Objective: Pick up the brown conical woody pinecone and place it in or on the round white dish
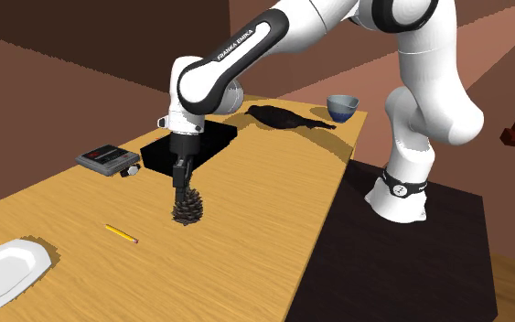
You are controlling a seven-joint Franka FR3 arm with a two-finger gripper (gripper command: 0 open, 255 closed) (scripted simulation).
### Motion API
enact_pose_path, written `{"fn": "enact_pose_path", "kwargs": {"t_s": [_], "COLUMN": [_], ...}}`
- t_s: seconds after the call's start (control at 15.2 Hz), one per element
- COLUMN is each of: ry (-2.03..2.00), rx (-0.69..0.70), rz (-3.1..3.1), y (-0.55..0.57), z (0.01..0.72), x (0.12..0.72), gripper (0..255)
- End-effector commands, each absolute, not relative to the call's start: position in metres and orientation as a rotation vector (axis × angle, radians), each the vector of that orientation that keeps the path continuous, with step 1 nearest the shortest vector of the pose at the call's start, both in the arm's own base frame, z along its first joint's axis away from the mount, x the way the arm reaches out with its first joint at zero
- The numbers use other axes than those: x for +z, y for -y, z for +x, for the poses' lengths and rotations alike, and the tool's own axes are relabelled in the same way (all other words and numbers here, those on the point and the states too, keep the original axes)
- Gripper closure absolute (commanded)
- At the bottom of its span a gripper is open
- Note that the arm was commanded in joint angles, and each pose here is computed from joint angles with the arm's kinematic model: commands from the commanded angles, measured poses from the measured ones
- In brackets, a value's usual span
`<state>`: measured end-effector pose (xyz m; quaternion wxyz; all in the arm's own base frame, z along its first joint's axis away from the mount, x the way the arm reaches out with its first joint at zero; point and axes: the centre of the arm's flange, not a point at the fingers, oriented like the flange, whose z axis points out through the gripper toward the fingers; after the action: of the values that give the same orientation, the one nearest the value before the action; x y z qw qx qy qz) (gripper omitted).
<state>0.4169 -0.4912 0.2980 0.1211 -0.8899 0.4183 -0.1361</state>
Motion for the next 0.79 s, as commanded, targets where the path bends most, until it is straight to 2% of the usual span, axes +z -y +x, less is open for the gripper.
{"fn": "enact_pose_path", "kwargs": {"t_s": [0.0,0.07,0.13,0.46,0.73], "ry": [-1.223,-1.223,-1.223,-1.223,-1.223], "rx": [-0.392,-0.392,-0.392,-0.392,-0.392], "rz": [-2.598,-2.598,-2.598,-2.598,-2.598], "y": [0.491,0.491,0.492,0.491,0.497], "z": [0.416,0.416,0.416,0.416,0.399], "x": [0.296,0.296,0.297,0.296,0.343], "gripper": [255,255,0,0,0]}}
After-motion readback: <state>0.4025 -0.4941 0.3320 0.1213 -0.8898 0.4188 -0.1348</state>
